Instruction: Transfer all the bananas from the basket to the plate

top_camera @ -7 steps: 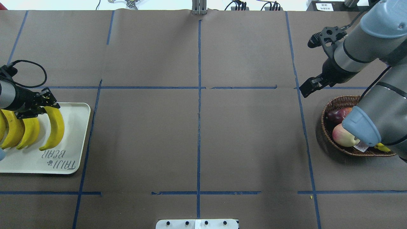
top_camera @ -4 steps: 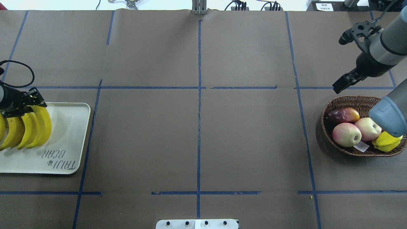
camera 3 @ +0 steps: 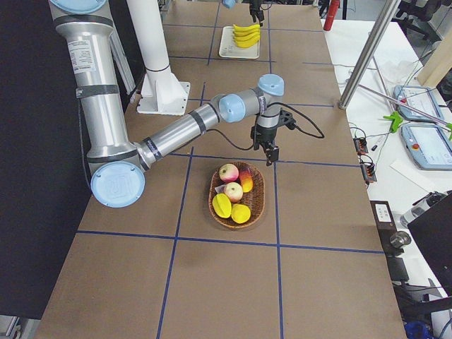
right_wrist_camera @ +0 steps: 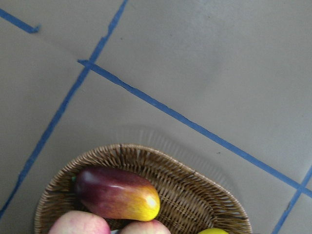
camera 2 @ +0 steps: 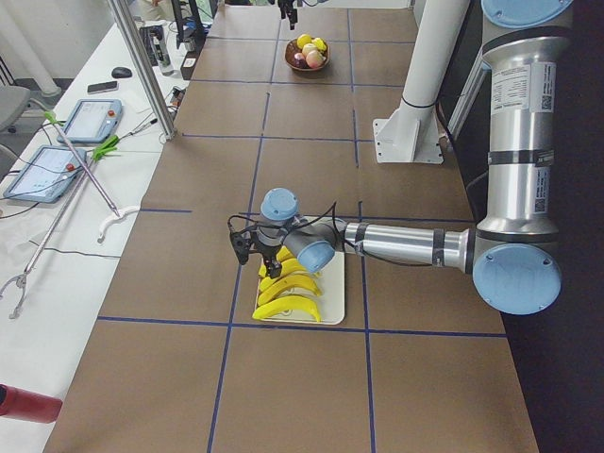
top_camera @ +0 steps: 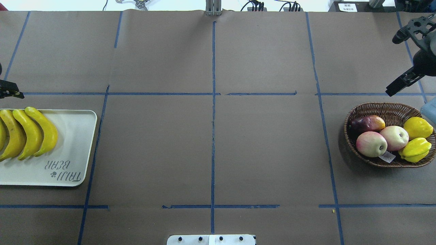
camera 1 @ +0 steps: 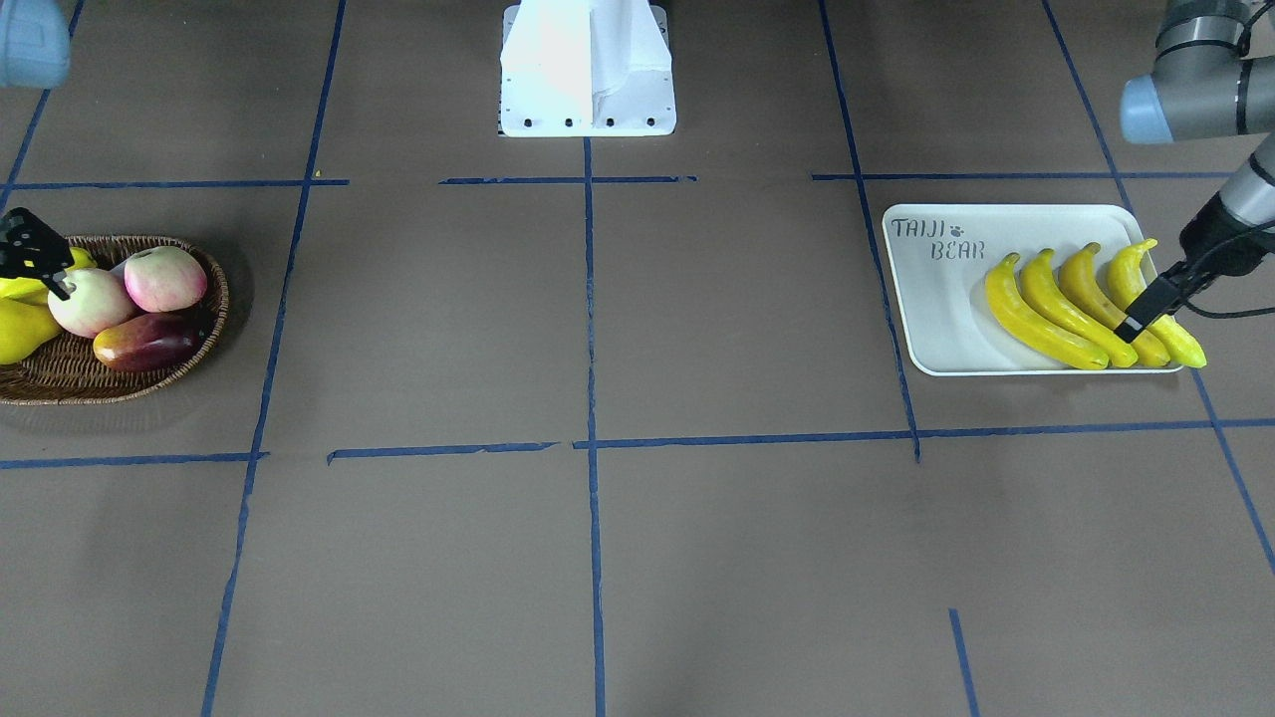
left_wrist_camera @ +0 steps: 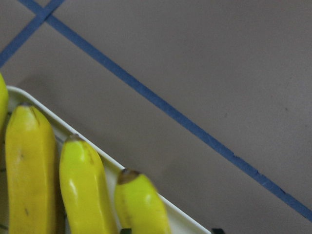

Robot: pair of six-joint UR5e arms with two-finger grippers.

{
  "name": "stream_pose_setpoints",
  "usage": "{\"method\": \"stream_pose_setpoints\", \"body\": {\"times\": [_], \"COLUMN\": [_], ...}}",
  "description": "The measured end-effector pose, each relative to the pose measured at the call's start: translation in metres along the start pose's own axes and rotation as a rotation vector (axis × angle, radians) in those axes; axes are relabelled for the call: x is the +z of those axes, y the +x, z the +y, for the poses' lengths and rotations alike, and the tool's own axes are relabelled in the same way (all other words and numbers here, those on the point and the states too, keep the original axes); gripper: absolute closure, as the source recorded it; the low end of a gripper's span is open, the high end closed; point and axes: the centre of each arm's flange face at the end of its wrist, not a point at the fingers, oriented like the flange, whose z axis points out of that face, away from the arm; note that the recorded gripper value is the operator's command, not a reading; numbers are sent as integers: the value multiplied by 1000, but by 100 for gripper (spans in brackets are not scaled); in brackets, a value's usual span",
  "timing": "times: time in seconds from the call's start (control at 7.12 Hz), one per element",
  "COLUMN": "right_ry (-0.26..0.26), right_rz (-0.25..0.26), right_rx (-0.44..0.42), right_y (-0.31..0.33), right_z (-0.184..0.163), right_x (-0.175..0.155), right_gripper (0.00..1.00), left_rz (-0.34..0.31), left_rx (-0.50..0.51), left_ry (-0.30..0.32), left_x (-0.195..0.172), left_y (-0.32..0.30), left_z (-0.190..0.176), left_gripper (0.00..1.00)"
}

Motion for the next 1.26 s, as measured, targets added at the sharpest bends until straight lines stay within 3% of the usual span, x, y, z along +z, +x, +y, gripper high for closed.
{"method": "stream_pose_setpoints", "body": {"times": [0.14, 0.42, 0.84, 1.12, 1.26], "right_ry": [-7, -8, -31, -64, -83], "right_rz": [-9, 1, -7, -38, -53], "right_rx": [-19, 5, 69, 114, 148], "right_y": [37, 105, 170, 184, 189], "right_z": [21, 80, 143, 170, 180], "right_x": [-1, -8, 2, 23, 35], "right_gripper": [1, 1, 1, 1, 1], "left_rz": [28, 23, -73, -131, -150], "left_rx": [102, 325, 606, 676, 642], "left_ry": [-11, -4, -57, -131, -176], "left_x": [-20, -41, -67, -99, -110], "left_y": [-14, -47, -87, -101, -105], "left_z": [-9, -15, -34, -41, -39], "left_gripper": [0, 0, 0, 0, 0]}}
